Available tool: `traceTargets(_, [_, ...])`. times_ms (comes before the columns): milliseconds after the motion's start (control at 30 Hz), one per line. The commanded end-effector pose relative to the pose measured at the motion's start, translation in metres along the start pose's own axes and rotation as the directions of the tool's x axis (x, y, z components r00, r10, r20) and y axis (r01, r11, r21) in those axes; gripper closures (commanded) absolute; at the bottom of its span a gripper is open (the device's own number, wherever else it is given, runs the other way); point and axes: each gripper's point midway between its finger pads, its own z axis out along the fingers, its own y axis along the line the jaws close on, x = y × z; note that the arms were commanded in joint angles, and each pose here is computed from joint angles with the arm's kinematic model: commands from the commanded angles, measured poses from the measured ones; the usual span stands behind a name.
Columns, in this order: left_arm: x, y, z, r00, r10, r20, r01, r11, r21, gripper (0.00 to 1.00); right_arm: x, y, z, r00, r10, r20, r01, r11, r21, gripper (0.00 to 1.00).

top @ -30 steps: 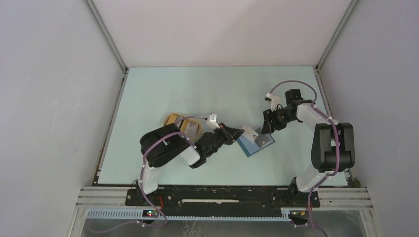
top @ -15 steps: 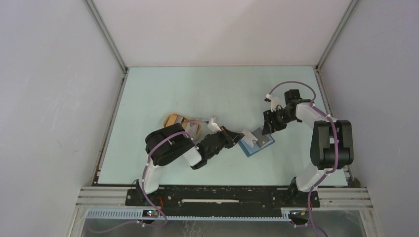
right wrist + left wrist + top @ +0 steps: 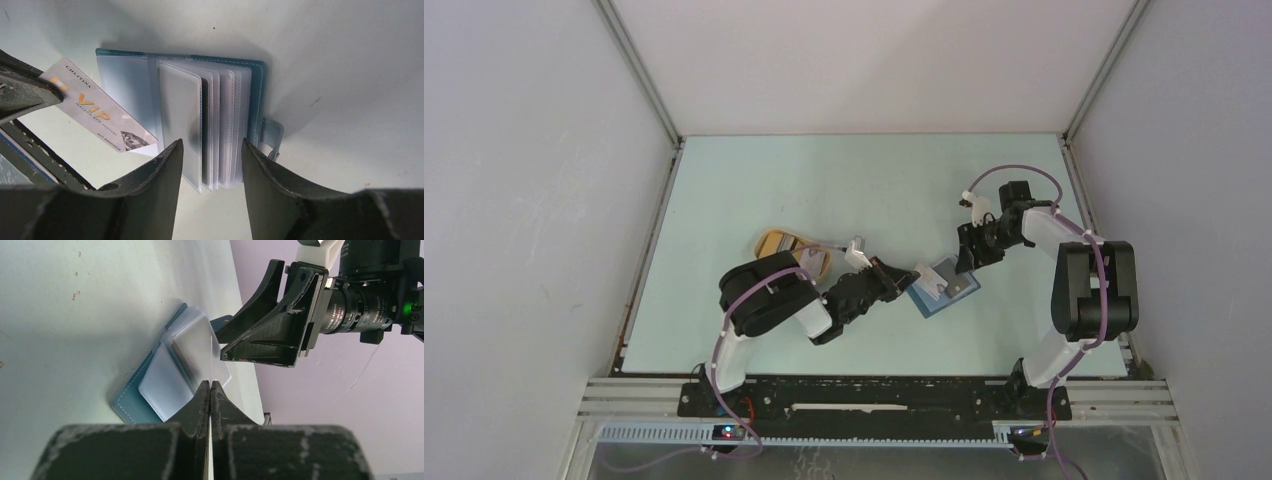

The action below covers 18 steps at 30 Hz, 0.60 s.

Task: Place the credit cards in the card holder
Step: Insert the credit card into the card holder.

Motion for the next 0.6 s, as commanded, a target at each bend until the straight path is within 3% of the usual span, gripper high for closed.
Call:
traceTargets(0, [-0.003, 0.002, -0.005, 0.999, -0.017, 0.031, 0.017, 1.000, 0.003, 1.00, -0.011, -0.003, -0.005, 1.000, 0.001, 0.021, -0.001, 1.000, 0.010, 0.45])
traceTargets(567, [0.002, 0.016, -0.002, 1.000, -0.021, 0.017, 0.022, 0.999, -0.045, 1.00, -0.010, -0.005, -0.003, 1.000, 0.008, 0.011, -0.008, 1.000, 0.015, 0.47])
